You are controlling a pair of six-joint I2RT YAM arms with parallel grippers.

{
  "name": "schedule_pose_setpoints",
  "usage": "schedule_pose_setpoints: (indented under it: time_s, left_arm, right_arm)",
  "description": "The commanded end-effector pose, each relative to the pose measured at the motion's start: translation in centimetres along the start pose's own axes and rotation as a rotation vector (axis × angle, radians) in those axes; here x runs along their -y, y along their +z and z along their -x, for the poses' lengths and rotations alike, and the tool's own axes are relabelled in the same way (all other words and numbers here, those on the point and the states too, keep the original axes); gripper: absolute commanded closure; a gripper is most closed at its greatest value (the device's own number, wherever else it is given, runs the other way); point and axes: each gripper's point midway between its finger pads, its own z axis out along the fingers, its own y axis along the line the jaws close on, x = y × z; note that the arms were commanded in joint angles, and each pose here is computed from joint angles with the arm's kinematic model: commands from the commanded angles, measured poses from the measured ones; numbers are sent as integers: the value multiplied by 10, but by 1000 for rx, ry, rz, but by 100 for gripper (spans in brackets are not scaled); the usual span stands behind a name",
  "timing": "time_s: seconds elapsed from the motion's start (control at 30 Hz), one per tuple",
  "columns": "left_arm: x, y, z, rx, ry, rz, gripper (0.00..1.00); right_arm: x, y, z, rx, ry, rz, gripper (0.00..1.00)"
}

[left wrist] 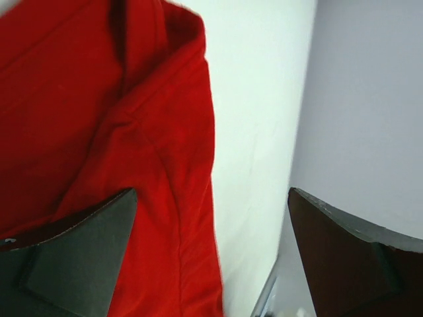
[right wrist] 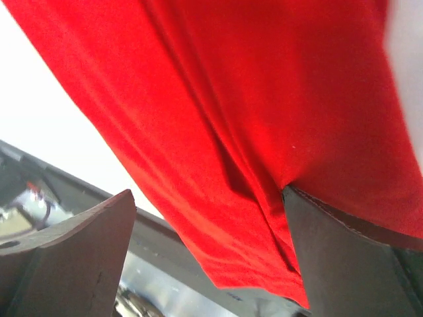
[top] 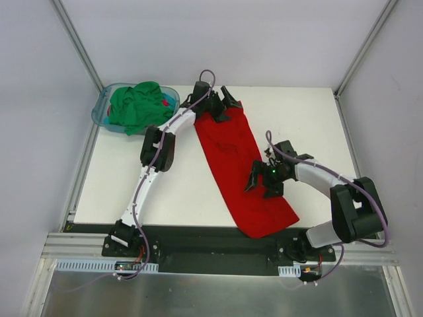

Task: Fold and stack the t-shirts
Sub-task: Rotate the tshirt 90 degrees

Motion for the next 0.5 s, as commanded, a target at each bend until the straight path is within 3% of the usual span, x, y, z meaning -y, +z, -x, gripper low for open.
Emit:
schedule_pose_setpoints:
  time_s: [0.0, 0.47]
  left_arm:
    - [9, 28, 33, 158, -111, -152, 1]
    - [8, 64, 62, 474, -74, -148, 1]
  right_arm:
    - [-39, 14, -34, -141, -65, 109, 4]
    - [-121, 56, -25, -202, -267, 176, 4]
